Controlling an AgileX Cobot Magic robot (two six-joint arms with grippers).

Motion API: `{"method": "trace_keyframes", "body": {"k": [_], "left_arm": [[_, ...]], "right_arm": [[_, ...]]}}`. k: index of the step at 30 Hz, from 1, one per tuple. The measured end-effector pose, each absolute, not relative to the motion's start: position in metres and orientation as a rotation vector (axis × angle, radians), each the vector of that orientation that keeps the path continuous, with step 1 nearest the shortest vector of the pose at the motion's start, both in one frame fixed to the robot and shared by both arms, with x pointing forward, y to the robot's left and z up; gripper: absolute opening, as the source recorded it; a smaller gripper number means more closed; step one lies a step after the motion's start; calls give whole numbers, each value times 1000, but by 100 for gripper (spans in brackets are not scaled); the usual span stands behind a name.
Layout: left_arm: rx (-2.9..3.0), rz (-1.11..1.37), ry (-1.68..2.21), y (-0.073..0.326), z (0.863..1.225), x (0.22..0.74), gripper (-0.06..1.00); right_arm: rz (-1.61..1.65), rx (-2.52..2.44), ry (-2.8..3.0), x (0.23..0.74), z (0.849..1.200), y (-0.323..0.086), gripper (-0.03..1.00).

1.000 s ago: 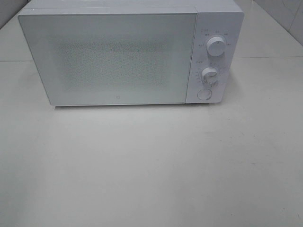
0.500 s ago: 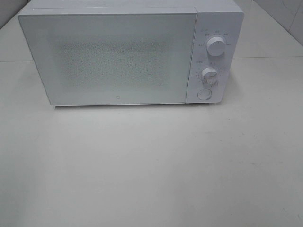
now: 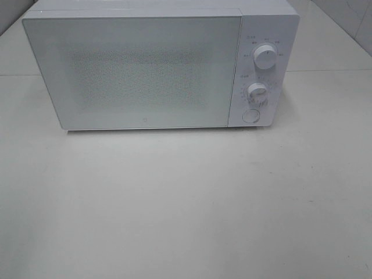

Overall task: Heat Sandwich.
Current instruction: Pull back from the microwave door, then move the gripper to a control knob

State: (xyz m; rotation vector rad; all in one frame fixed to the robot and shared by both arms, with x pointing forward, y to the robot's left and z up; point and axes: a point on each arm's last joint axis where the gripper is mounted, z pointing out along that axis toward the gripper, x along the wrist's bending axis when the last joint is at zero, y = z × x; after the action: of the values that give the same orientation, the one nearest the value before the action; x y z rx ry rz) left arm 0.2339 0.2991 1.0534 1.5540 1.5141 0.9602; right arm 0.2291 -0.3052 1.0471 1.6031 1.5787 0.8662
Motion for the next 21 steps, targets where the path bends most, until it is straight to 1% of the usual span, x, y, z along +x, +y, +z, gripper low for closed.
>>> {"method": "trace_keyframes", "body": {"k": [9,13,16,21], "left_arm": [[1554,960,1514,299,1053,234,99],[1554,960,1514,299,1053,234,99],[1554,960,1514,299,1053,234,99],[1554,960,1514,299,1053,234,99]], "right_arm": [[866,1603,1579,229,1047,-305,76],[869,1601,1576,229,1053,-305,76],[862,1605,1585,239,1063,-305,76],[845,1615,1606,258,1069,-304,76]]}}
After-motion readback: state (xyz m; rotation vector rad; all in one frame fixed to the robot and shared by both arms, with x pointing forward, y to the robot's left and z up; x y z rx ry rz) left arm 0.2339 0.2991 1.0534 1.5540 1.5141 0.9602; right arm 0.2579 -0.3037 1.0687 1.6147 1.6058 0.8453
